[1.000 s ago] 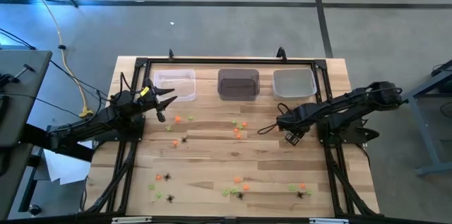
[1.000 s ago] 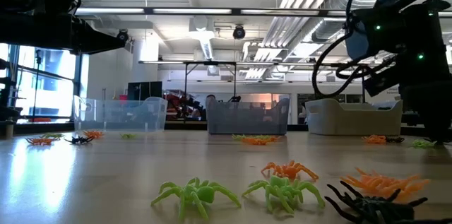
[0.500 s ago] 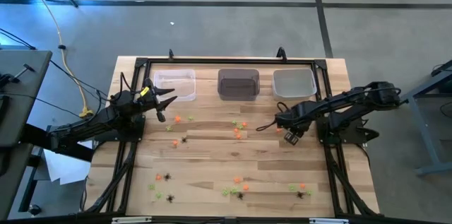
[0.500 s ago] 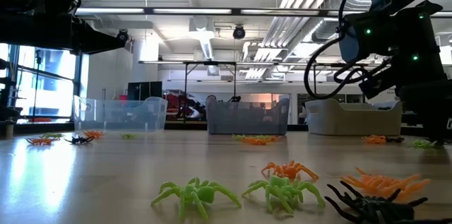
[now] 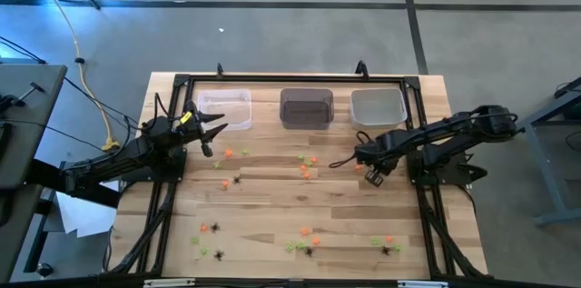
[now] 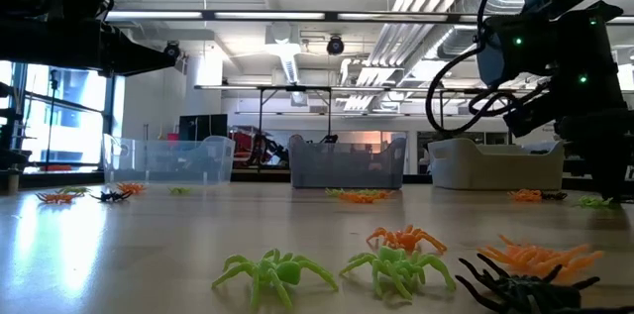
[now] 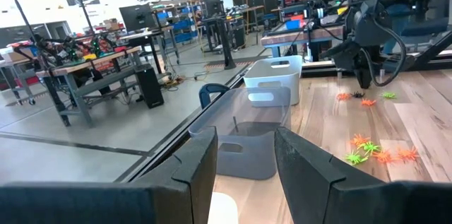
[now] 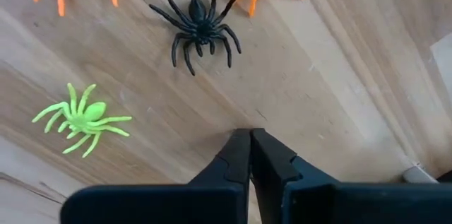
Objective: Sort Halloween decoration
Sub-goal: Put the black spider toy into the white bin
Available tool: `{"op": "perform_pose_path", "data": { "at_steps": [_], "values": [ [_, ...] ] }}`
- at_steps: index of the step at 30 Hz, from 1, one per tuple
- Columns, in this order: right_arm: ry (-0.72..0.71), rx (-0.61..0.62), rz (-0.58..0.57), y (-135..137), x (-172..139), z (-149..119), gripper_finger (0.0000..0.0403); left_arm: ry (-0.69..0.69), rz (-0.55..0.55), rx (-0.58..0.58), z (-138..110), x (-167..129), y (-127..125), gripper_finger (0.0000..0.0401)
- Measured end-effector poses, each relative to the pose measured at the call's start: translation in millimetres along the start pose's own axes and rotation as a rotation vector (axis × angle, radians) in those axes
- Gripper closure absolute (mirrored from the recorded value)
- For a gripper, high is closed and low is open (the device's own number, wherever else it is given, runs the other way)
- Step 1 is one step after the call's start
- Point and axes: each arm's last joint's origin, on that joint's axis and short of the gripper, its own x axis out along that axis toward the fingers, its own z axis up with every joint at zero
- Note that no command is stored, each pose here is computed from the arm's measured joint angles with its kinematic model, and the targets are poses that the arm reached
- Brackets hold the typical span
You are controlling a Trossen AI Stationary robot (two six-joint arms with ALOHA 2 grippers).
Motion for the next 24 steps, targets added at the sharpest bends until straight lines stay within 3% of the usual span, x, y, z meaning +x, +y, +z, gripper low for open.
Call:
{"op": "perform_pose_path", "data": {
  "at_steps": [24],
  "values": [
    [-0.261, 0.066, 0.146, -15, -45, -14, 0.0403, 0.0, 0.0, 0.0, 0, 0, 0, 0.027]
  ]
}}
